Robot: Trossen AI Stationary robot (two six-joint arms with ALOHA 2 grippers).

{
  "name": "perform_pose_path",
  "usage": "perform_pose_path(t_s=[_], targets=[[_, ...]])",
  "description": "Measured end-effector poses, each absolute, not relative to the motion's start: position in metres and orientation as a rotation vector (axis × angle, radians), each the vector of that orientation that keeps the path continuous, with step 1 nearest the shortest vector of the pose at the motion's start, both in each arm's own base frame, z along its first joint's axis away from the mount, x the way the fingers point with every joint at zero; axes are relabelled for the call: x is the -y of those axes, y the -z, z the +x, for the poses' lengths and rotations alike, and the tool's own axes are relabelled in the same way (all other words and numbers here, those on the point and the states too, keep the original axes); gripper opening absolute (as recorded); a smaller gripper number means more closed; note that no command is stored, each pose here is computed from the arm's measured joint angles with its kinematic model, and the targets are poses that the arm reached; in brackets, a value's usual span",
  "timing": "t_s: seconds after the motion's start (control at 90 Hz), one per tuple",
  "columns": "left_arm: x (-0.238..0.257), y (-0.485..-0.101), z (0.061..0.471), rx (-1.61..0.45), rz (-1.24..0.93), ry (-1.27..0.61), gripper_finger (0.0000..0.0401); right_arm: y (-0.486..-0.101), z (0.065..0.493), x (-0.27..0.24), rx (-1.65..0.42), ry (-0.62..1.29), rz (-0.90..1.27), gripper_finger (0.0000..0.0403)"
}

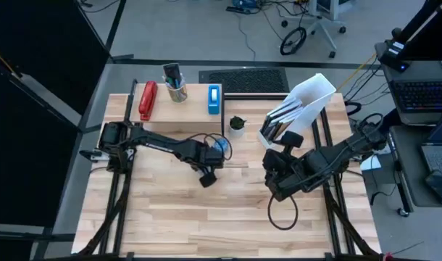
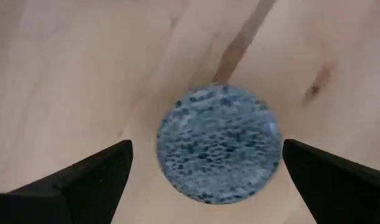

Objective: Stock shelves
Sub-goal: Put the white scented candle to the bottom left of the shelf

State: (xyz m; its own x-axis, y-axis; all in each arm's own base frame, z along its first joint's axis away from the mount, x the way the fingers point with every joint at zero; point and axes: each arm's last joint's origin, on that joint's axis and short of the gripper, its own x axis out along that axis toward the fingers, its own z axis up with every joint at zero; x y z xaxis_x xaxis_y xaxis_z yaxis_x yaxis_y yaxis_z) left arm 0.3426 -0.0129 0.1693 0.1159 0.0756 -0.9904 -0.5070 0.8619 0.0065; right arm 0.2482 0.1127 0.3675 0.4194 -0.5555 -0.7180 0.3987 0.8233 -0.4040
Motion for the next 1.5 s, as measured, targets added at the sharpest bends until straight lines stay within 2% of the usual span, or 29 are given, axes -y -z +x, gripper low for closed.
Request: perform_pose_path(t_s=[0.389,0.578,0.744,0.856,1.056,1.2,1.5], targets=[[0.014,-0.163,0.339,-1.379,-0.445,-0.508,0.0256,-0.368,0.249,-0.113,-0.963,0.601,-0.177,0.0384],[0.023,-0.163,0.327,-1.481,-0.388,-0.554,0.0256,-0.368,0.249,-0.113,-0.963,0.601,-0.177,0.0384],[0.039,-0.164,0.309,-1.644,-0.216,-0.527,0.0258,-0.368,0.249,-0.113,-0.963,0.601,-0.177,0.0384],[0.05,-0.164,0.298,-1.669,-0.131,-0.494,0.0263,-0.368,0.249,-0.113,-0.963,0.601,-0.177,0.0384],[0.052,-0.173,0.254,-1.62,-0.214,-0.517,0.0242,-0.368,0.249,-0.113,-0.962,0.603,-0.174,0.0384],[0.045,-0.18,0.215,-1.566,-0.302,-0.466,0.0234,-0.368,0.249,-0.113,-0.955,0.608,-0.183,0.0384],[0.027,-0.164,0.166,-1.599,-0.315,-0.429,0.0234,-0.369,0.254,-0.108,-0.927,0.629,-0.171,0.0384]])
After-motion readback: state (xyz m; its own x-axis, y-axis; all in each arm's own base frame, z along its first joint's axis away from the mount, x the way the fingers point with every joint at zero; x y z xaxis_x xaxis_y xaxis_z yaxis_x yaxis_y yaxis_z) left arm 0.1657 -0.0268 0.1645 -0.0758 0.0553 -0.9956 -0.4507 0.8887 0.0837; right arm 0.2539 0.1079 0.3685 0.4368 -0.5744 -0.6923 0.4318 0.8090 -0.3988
